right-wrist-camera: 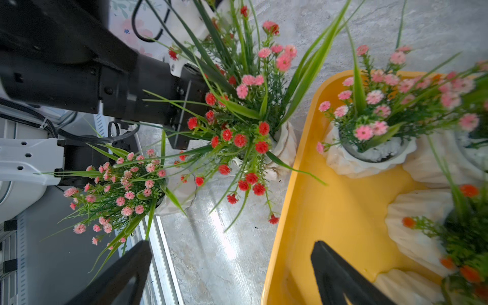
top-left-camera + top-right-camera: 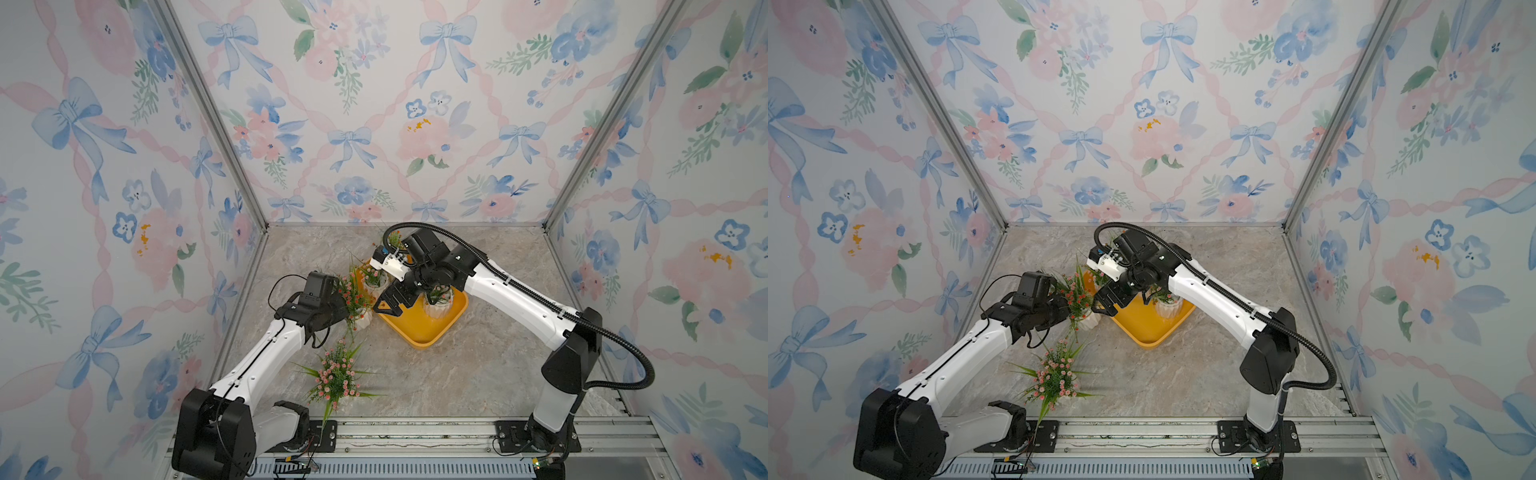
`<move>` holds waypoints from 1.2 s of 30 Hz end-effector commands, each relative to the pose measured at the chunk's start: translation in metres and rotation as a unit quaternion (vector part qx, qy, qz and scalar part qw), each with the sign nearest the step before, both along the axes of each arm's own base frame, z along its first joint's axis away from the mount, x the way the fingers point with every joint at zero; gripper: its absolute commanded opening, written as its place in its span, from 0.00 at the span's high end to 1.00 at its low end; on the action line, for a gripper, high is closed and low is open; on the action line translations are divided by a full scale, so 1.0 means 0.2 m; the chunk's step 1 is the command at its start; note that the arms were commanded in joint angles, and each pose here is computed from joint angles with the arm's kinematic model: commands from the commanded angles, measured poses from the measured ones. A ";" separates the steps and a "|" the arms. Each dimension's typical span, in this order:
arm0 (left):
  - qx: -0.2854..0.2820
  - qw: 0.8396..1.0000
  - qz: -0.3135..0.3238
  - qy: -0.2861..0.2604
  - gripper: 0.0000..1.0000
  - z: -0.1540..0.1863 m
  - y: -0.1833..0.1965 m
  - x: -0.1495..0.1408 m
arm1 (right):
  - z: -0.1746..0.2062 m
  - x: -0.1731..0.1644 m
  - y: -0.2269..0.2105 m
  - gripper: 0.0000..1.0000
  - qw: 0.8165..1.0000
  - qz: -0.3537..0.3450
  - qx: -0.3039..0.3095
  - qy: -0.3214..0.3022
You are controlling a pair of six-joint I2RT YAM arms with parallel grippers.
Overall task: Put the potted gypsophila into the storage box
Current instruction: Pick up the baby's breath potted plant from the center of the board, then place the baby's breath potted plant at the storage box.
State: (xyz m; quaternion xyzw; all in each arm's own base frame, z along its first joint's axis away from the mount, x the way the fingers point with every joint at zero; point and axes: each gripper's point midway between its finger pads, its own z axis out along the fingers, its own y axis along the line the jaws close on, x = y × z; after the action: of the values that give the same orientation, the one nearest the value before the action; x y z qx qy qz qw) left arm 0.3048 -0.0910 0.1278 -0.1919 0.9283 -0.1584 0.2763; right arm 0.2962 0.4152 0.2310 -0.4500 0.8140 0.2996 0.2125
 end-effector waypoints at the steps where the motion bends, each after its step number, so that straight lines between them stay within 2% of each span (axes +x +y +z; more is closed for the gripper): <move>1: -0.047 0.996 -0.017 -0.068 1.00 0.26 -0.10 0.09 | 0.09 0.05 -0.06 0.03 0.999 -0.026 0.015 -0.018; 9: -0.054 0.993 -0.063 -0.087 1.00 0.43 -0.25 0.11 | 0.22 0.10 -0.17 0.03 0.997 -0.049 0.023 -0.053; 15: -0.051 0.991 -0.070 -0.102 1.00 0.51 -0.31 0.14 | 0.29 0.15 -0.27 0.03 0.994 -0.079 0.033 -0.070; 27: -0.022 0.991 -0.111 -0.075 1.00 0.41 -0.51 0.26 | 0.28 0.20 -0.46 0.03 0.988 -0.132 0.027 -0.074; 36: -0.023 0.990 -0.127 -0.058 1.00 0.30 -0.63 0.34 | 0.24 0.19 -0.52 0.03 0.986 -0.149 0.013 -0.071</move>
State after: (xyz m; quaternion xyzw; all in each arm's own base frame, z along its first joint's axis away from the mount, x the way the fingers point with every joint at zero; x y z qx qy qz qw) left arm 0.3557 -0.2022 0.1639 -0.0795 0.9406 -0.1950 0.2662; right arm 0.3306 0.3178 0.2838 -0.3540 0.8428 0.2515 0.3179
